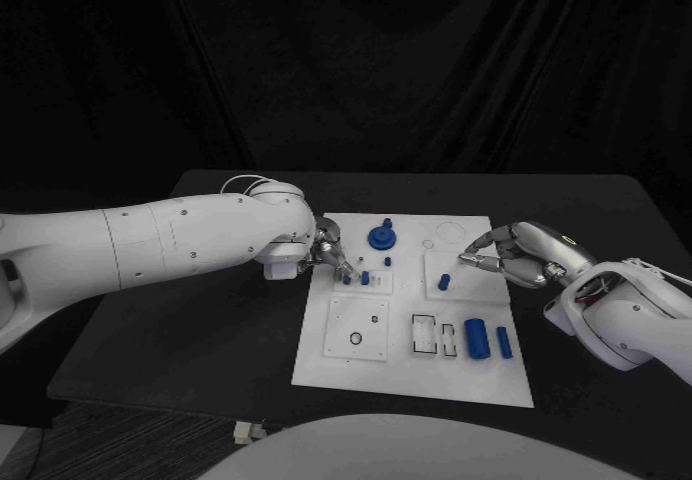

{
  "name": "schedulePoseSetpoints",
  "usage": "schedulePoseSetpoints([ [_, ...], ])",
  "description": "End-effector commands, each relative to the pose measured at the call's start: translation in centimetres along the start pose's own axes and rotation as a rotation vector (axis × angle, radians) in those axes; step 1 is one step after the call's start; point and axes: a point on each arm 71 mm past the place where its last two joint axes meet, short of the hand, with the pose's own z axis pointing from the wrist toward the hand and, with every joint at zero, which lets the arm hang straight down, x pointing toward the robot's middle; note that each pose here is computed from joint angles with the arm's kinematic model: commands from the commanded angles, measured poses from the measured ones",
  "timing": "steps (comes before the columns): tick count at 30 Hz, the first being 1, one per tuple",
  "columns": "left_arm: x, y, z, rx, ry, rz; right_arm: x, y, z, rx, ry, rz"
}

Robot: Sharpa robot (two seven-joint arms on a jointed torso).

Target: Assemble the parts on the task board

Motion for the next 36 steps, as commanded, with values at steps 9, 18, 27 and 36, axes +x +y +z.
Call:
schedulePoseSetpoints([
  [9,0.14,0.10,-0.29,0.033,-0.018,-0.024,0.01,-0.11,-0.08,0.004,-0.003,0.000],
  [18,-0.06,0.31,-0.23,0.031,-0.027,-0.032,0.03,-0.12,-0.05,0.004,-0.001,-0.001],
  [27,-0.05,0.29,-0.11,0.023,-0.015,-0.024,0.05,-0.10,-0.05,0.003,0.000,-0.001],
  [36,-0.11,0.24,-0.03,0.020,-0.016,-0.024,0.06,-0.10,-0.03,0.002,0.000,-0.001],
])
